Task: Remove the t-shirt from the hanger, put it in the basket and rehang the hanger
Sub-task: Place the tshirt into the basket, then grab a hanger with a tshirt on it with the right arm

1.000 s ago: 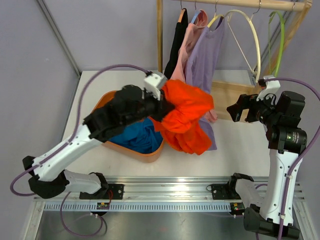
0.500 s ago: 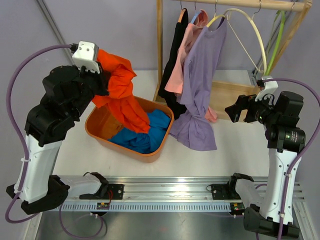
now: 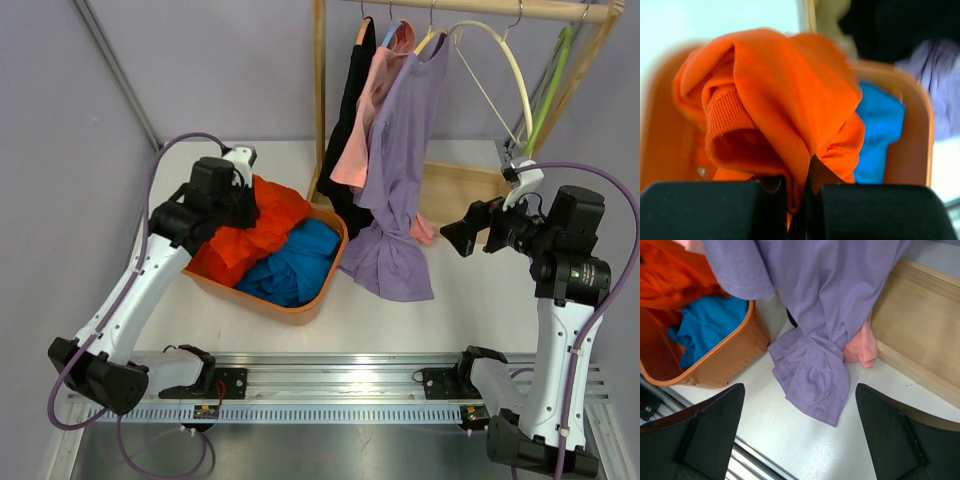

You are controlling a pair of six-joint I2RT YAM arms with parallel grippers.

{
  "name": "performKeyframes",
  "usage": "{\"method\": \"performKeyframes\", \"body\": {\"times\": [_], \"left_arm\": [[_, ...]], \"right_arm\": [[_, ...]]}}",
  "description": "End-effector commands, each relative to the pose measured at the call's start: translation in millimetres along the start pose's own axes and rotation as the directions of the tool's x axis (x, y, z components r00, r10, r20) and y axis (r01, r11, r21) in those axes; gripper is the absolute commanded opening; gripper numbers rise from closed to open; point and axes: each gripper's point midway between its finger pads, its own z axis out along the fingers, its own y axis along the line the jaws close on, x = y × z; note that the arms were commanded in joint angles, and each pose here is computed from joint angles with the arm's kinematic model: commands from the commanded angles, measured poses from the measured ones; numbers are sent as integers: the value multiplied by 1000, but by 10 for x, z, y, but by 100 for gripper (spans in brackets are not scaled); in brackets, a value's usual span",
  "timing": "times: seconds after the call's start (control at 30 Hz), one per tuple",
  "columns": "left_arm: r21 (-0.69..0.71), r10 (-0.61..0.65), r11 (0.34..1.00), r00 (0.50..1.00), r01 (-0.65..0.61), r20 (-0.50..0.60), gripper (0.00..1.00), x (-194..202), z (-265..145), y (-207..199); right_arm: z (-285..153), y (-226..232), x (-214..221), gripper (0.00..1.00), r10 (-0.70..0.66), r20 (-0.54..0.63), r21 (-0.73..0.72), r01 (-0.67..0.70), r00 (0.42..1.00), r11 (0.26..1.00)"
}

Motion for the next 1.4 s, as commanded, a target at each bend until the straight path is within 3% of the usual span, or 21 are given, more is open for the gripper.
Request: {"method": "performKeyframes", "body": {"times": [0.0, 0.1, 0.13, 0.23, 0.27, 0.33, 0.37, 0.4, 0.57, 0.73, 0.97, 1.1, 1.23, 1.37], "left_arm": [[128, -112, 986, 993, 107, 34, 0, 90, 66, -204], [90, -162, 982, 986, 165, -41, 7, 492, 205, -97], [79, -180, 980, 983, 183, -45, 20, 556, 196, -46], [65, -223, 972, 973, 227, -68, 34, 699, 192, 37], [69, -227, 971, 972, 230, -55, 55, 682, 144, 42], [75, -220, 972, 975, 221, -22, 76, 563, 42, 46], [78, -219, 973, 976, 217, 9, 95, 471, -38, 46], [74, -217, 974, 976, 214, 34, 99, 394, -102, 57], [128, -236, 969, 948, 212, 215, 99, -241, -579, -15], [186, -238, 964, 927, 190, 290, 99, -492, -857, -108], [210, -257, 957, 919, 199, 300, 99, -475, -948, -140], [213, -275, 953, 914, 217, 297, 99, -405, -972, -135], [231, -303, 943, 906, 240, 294, 99, -323, -937, -149], [240, -322, 936, 899, 256, 298, 99, -302, -923, -154]], "right_arm": [[-105, 289, -46, 100, -80, 39, -128, 85, 996, 988], [-133, 375, -58, 99, -87, 40, -171, 92, 995, 981], [-137, 399, -79, 99, -86, 36, -189, 91, 996, 978], [-157, 432, -181, 99, -88, 38, -211, 94, 995, 973], [-169, 465, -230, 100, -94, 46, -230, 102, 995, 968], [-199, 532, -386, 99, -89, 65, -265, 104, 994, 959], [-208, 550, -448, 99, -86, 74, -276, 104, 993, 955], [-210, 564, -519, 99, -84, 86, -287, 105, 993, 952], [-208, 617, -924, 98, 5, 100, -343, 30, 995, 939], [-93, 635, -1279, 97, 56, 114, -364, -10, 992, 931], [392, 734, -1713, 93, 149, 130, -262, -111, 980, 959], [631, 603, -2059, 92, 157, 214, -162, -123, 964, 979], [866, 307, -2410, 92, 205, 328, 9, -220, 922, 975], [1087, 232, -2553, 93, 216, 377, 71, -260, 901, 963]]}}
